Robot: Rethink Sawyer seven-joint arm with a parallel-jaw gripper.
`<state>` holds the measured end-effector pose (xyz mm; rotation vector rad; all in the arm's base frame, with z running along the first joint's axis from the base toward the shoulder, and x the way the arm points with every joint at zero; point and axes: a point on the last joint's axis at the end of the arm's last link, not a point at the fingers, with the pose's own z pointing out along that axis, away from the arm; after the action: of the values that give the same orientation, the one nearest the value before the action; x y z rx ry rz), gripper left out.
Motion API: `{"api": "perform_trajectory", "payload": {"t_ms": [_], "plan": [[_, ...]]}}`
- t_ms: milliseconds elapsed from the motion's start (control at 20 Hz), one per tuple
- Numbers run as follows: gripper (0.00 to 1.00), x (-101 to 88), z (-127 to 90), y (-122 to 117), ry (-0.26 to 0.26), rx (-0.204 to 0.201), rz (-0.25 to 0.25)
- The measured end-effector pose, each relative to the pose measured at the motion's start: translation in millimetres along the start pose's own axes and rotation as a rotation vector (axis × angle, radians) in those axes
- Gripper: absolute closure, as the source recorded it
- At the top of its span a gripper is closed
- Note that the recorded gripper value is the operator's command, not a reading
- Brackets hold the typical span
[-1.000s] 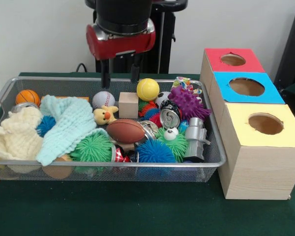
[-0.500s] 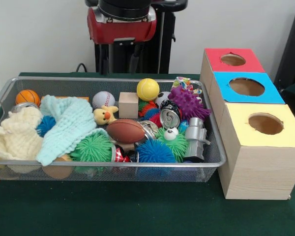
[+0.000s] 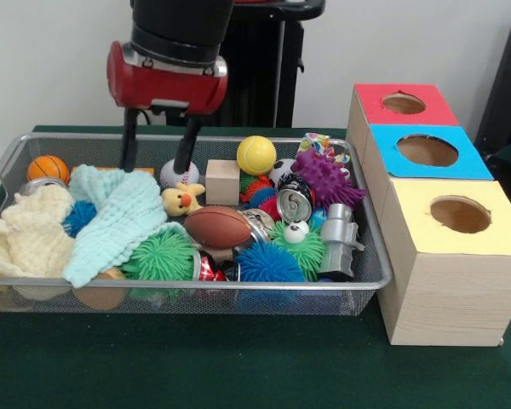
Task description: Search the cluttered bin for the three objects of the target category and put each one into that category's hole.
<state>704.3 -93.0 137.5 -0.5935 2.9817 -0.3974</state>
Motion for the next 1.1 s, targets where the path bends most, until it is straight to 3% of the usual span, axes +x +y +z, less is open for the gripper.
{"api": "perform_trajectory", "payload": {"t_ms": [250, 450, 850, 1100], "plan": [[0.0, 7.4, 22.7, 6.9, -0.026, 0.017, -0.007], [0.0, 21.9, 41.3, 24.4, 0.003, -0.02, -0.003], [0.0, 57.1, 56.7, 48.5, 0.092, -0.16, 0.11], [0.0, 63.3, 62.7, 53.5, 0.118, -0.198, 0.142]]}}
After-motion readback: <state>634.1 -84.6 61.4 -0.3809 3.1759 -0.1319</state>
